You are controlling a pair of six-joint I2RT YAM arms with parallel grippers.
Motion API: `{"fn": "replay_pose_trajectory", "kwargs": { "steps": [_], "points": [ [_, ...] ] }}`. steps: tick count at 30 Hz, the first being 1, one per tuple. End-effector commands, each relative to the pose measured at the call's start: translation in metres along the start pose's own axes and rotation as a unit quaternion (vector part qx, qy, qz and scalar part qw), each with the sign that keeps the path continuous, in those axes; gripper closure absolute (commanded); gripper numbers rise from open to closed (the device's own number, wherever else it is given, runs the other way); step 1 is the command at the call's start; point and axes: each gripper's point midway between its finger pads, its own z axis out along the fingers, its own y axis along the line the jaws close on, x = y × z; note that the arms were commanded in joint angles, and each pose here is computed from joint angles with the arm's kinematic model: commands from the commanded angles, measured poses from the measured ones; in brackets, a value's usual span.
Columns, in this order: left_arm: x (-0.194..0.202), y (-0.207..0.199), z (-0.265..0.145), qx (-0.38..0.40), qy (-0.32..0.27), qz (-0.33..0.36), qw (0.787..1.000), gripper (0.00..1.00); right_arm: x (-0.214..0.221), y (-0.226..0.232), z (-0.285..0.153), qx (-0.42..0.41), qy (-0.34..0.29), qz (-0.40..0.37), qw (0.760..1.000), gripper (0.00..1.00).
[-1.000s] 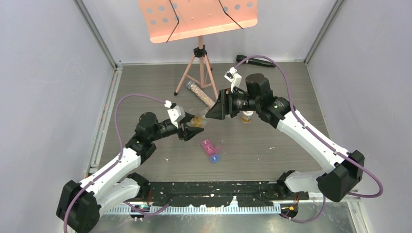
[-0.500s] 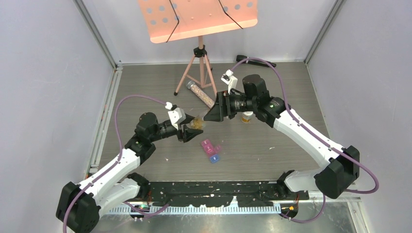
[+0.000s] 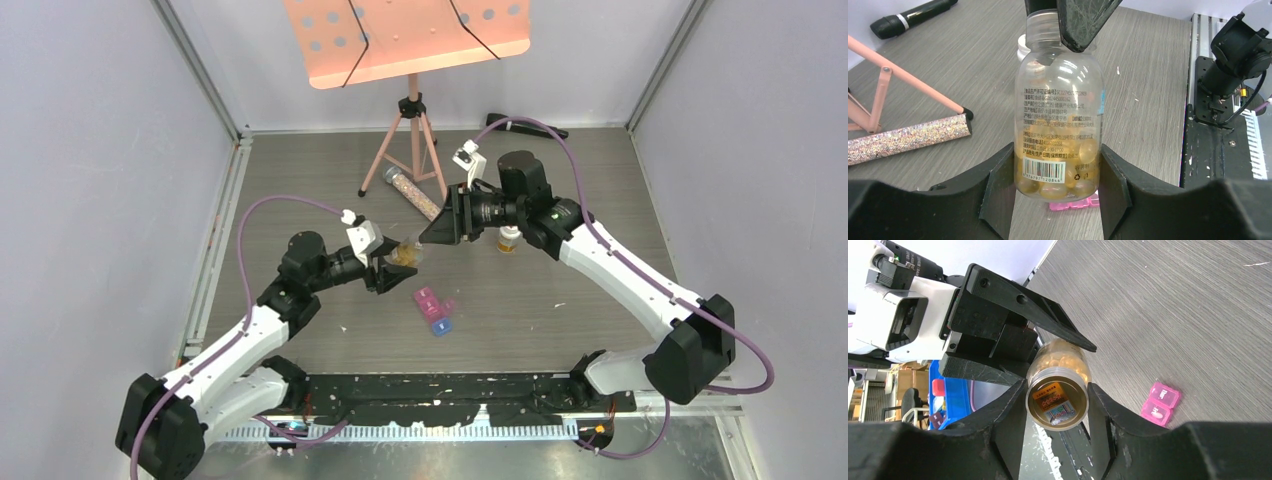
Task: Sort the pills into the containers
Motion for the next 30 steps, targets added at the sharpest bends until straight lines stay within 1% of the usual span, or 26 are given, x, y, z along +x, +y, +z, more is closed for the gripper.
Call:
{"fn": "replay_pose_trajectory", "kwargs": {
  "steps": [1,2,8,13,16,18,21,22,24,26,28,30],
  "points": [
    [-0.030,0.009,0.006,-0.016,-0.032,0.000,0.999,0.49,-0.006,0.005,0.003,-0.015,-0.006,-0.018,1.000,0.85],
    [-0.031,0.011,0.008,-0.017,-0.033,-0.002,0.999,0.43,-0.006,0.004,0.003,-0.011,-0.006,-0.018,1.000,0.86],
    [-0.033,0.015,0.019,-0.005,-0.048,0.010,0.999,0.29,-0.004,-0.003,0.004,0.005,-0.006,-0.006,1.000,0.87],
    [-0.027,0.016,0.027,0.010,-0.044,0.015,0.999,0.27,-0.002,-0.007,0.005,0.015,-0.006,0.010,1.000,0.87],
    [-0.023,0.013,0.028,0.023,-0.038,0.018,0.999,0.29,-0.003,-0.007,0.005,0.016,-0.006,0.013,1.000,0.87],
    [-0.024,0.011,0.029,0.031,-0.038,0.019,0.999,0.35,-0.002,-0.009,0.006,0.019,-0.002,0.013,1.000,0.87],
    [-0.027,0.011,0.030,0.035,-0.035,0.026,0.998,0.39,0.002,-0.013,0.008,0.025,0.007,0.015,1.000,0.87],
    [-0.027,0.011,0.030,0.036,-0.032,0.028,0.998,0.39,0.003,-0.015,0.008,0.027,0.009,0.014,0.999,0.87],
    [-0.025,0.012,0.031,0.035,-0.028,0.026,0.999,0.34,0.004,-0.017,0.009,0.030,0.013,0.014,0.999,0.87],
    [-0.023,0.013,0.032,0.036,-0.025,0.024,0.999,0.35,0.005,-0.018,0.010,0.031,0.013,0.015,0.999,0.87],
    [-0.019,0.013,0.033,0.037,-0.019,0.022,0.999,0.43,0.005,-0.018,0.010,0.031,0.012,0.017,0.999,0.87],
    [-0.015,0.013,0.033,0.038,-0.010,0.019,0.999,0.48,0.004,-0.017,0.009,0.030,0.011,0.018,0.999,0.88]
  ]
}}
